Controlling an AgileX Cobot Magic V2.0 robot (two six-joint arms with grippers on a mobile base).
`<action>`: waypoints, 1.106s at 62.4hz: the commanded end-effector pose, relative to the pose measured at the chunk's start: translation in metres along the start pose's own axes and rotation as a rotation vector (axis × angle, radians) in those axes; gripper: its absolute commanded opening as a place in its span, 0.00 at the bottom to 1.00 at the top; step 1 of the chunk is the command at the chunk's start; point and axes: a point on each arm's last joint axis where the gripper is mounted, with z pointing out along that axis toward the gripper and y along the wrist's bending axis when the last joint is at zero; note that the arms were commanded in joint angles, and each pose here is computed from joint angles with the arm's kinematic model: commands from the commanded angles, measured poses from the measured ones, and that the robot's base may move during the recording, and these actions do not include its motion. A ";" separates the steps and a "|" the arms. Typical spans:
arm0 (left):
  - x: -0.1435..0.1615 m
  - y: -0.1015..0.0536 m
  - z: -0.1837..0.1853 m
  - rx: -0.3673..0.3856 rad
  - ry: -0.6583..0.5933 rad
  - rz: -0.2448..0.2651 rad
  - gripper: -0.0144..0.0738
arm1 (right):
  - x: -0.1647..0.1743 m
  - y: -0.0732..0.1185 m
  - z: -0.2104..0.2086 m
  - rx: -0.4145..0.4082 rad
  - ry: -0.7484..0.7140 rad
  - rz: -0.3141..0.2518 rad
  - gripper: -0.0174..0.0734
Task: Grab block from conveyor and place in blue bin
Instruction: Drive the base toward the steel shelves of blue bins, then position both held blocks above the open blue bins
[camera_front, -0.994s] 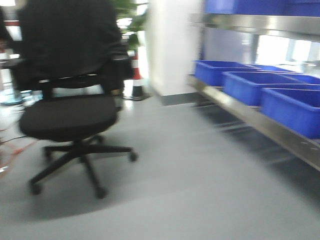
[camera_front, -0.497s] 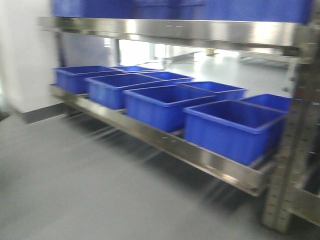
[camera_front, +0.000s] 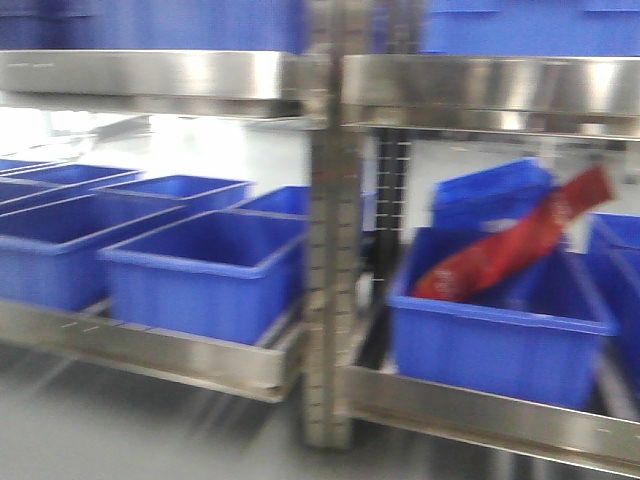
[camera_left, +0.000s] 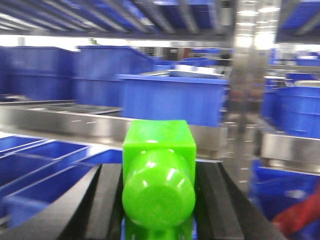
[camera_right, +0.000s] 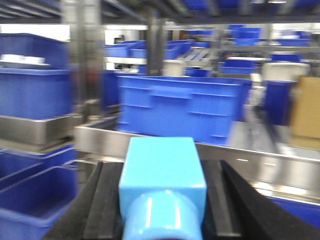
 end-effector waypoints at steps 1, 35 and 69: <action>-0.001 0.000 0.000 0.005 -0.015 -0.012 0.04 | -0.004 0.000 -0.002 0.001 -0.029 -0.015 0.02; -0.001 0.000 0.000 0.005 -0.015 -0.012 0.04 | -0.004 0.000 -0.002 0.001 -0.029 -0.015 0.02; -0.001 0.000 0.000 0.005 -0.015 -0.012 0.04 | -0.004 0.000 -0.002 0.001 -0.029 -0.015 0.02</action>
